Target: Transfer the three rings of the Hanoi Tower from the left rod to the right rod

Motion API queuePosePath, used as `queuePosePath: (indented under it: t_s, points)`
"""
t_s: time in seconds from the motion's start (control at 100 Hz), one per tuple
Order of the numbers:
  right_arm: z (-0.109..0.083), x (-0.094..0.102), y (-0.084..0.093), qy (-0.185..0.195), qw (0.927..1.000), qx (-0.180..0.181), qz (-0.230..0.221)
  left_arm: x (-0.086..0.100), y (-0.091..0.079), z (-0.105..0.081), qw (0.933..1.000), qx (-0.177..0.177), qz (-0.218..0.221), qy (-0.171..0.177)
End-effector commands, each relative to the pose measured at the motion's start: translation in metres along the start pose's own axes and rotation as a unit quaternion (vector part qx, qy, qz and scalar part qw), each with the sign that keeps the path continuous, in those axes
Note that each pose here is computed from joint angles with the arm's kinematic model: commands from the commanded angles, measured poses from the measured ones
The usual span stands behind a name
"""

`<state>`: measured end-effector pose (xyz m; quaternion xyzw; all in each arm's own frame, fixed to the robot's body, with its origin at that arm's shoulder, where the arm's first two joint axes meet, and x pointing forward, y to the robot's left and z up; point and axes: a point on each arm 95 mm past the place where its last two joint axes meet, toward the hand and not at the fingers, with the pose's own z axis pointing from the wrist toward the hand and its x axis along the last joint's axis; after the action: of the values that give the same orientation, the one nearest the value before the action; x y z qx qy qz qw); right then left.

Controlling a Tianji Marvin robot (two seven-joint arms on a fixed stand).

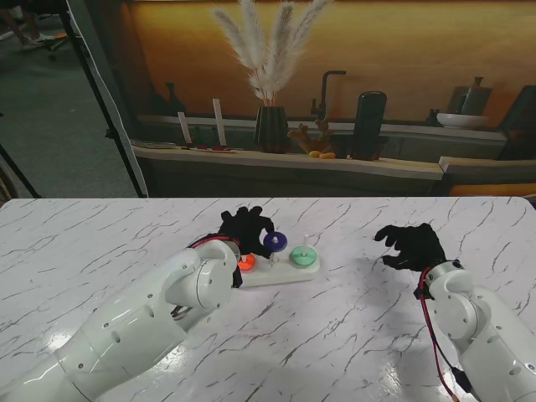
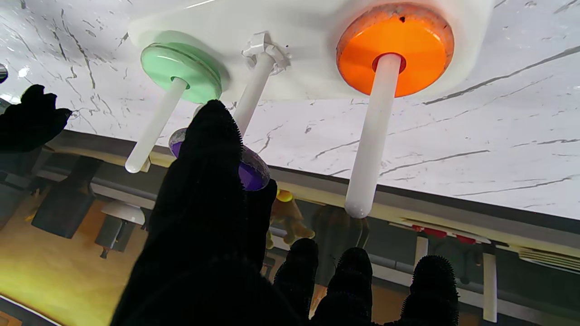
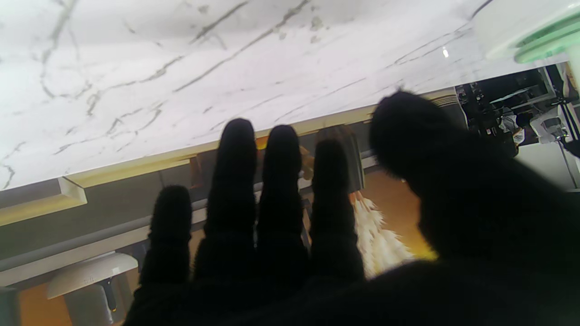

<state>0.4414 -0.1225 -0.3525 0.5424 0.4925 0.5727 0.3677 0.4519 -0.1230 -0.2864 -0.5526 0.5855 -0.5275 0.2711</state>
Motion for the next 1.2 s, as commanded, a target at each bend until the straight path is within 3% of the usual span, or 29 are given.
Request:
queuePosePath:
  t_s: [0.0,0.44,1.19]
  points:
    - [-0.001,0.003,-0.005,0.002,1.0000,0.002,0.004,0.006,-0.006,-0.001,0.9998,-0.001,0.002,0.017]
    - [0.000,0.004,-0.005,0.004,1.0000,0.001,0.006,0.012,-0.023,-0.007,0.9993,0.003,-0.017,0.032]
    - [-0.003,0.001,-0.003,-0.005,1.0000,0.000,0.004,0.042,-0.012,0.010,0.9976,-0.009,-0.029,0.061]
